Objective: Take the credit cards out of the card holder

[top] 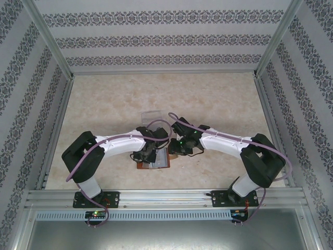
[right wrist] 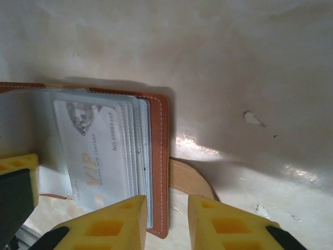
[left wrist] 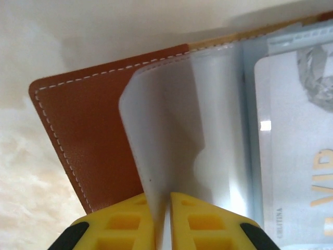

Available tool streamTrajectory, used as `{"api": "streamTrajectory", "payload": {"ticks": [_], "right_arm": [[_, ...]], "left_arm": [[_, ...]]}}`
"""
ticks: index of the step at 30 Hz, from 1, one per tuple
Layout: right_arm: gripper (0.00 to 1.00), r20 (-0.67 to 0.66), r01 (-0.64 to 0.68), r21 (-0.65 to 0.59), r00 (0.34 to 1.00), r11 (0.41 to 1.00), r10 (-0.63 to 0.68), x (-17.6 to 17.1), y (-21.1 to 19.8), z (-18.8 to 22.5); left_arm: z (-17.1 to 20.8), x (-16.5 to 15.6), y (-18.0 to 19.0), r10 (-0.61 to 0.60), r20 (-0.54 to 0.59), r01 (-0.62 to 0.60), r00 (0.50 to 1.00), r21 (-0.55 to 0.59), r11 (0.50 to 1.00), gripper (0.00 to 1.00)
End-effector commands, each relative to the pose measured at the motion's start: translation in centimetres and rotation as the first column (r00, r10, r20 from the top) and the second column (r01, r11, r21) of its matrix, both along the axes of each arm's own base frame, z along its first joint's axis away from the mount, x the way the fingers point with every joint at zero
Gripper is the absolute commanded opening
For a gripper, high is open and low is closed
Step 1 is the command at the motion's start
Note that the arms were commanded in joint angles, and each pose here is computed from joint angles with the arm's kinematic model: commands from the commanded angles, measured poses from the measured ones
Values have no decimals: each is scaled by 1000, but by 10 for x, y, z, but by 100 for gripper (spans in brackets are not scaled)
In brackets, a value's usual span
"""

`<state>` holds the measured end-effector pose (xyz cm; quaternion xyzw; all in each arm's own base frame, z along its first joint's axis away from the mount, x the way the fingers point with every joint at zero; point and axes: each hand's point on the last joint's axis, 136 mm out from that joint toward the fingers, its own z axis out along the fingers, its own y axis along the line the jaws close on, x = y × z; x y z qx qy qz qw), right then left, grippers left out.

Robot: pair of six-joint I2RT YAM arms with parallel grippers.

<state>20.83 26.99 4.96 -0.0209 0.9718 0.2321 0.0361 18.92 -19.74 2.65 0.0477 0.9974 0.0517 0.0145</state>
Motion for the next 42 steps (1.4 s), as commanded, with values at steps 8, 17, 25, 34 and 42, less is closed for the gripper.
{"api": "streamTrajectory", "payload": {"ticks": [8, 17, 25, 34, 42], "right_arm": [[29, -12, -18, -120, 1000, 993, 17, -8, -19, -18], [28, 3, -11, -164, 1000, 986, 11, -3, -27, -21], [28, -4, -16, -170, 1000, 985, 16, -4, -28, -24], [28, 2, -11, -165, 1000, 986, 12, -6, -28, -18], [28, 22, -5, -147, 1000, 989, 8, -4, -26, -6]], "left_arm": [[6, -7, 10, -7, 4, 7, 1000, 6, 1000, 28], [11, -6, 24, 0, 17, 0, 1000, 15, 1000, 33], [-4, -9, 31, -23, -11, 24, 1000, 55, 998, 33], [2, -3, 45, -40, 0, 40, 999, 103, 994, 34], [42, 8, 31, -38, 81, 38, 996, -4, 999, 37]]}}
